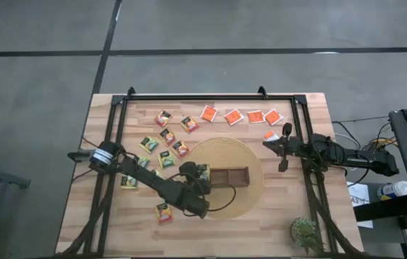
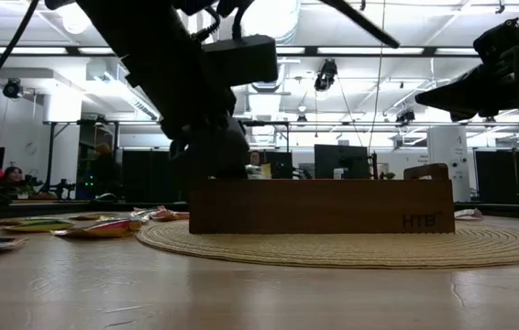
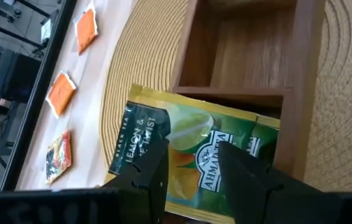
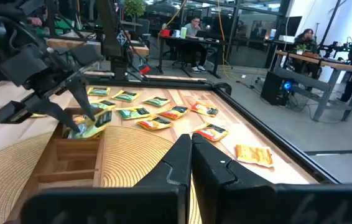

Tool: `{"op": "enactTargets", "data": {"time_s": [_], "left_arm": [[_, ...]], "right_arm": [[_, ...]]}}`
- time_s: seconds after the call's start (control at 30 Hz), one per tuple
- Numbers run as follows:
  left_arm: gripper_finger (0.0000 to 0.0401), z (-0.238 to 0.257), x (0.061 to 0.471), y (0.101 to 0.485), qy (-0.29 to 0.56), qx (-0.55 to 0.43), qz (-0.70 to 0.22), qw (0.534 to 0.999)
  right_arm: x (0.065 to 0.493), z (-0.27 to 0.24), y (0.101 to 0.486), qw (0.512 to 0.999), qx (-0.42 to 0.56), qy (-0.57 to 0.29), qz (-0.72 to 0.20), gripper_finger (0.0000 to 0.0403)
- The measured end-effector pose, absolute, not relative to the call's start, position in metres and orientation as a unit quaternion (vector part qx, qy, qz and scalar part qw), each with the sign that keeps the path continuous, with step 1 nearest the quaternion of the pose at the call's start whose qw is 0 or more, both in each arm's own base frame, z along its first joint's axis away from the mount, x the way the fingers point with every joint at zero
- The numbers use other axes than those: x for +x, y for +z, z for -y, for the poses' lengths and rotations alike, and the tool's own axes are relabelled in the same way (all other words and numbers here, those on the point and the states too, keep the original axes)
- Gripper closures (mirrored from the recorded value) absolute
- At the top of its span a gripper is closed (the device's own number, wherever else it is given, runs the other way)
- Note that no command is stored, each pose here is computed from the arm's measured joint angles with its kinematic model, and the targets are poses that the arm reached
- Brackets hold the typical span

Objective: Pick & Place Tea
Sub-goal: Put the green tea bag into the left section of the wooden organizer

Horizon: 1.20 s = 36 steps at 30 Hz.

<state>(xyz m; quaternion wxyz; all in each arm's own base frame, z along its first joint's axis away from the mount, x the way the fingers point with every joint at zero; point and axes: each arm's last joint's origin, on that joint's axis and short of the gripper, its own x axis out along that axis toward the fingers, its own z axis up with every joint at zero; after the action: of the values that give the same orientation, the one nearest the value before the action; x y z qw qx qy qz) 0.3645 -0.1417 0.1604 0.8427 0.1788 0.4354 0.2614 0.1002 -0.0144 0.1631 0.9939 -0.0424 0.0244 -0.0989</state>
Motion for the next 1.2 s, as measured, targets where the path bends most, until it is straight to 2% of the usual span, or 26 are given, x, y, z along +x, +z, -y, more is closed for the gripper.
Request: {"op": "enactTargets", "data": {"time_s": [0.63,0.9,1.2], "left_arm": [[0.0266,0.151,0.378,0.186,0.260,0.155,-0.402,0.864],[0.0266,0.144,0.369,0.171,0.269,0.168,-0.426,0.848],[0.0266,0.132,0.367,0.152,0.250,0.136,-0.448,0.847]], "right_arm": [[0.100,0.014,0.163,0.994,-0.042,-0.099,-0.025,0.0394],[0.100,0.014,0.163,0.994,-0.042,-0.099,-0.024,0.0394],[0.100,0.014,0.163,0.994,-0.042,-0.099,-0.025,0.0394]]}}
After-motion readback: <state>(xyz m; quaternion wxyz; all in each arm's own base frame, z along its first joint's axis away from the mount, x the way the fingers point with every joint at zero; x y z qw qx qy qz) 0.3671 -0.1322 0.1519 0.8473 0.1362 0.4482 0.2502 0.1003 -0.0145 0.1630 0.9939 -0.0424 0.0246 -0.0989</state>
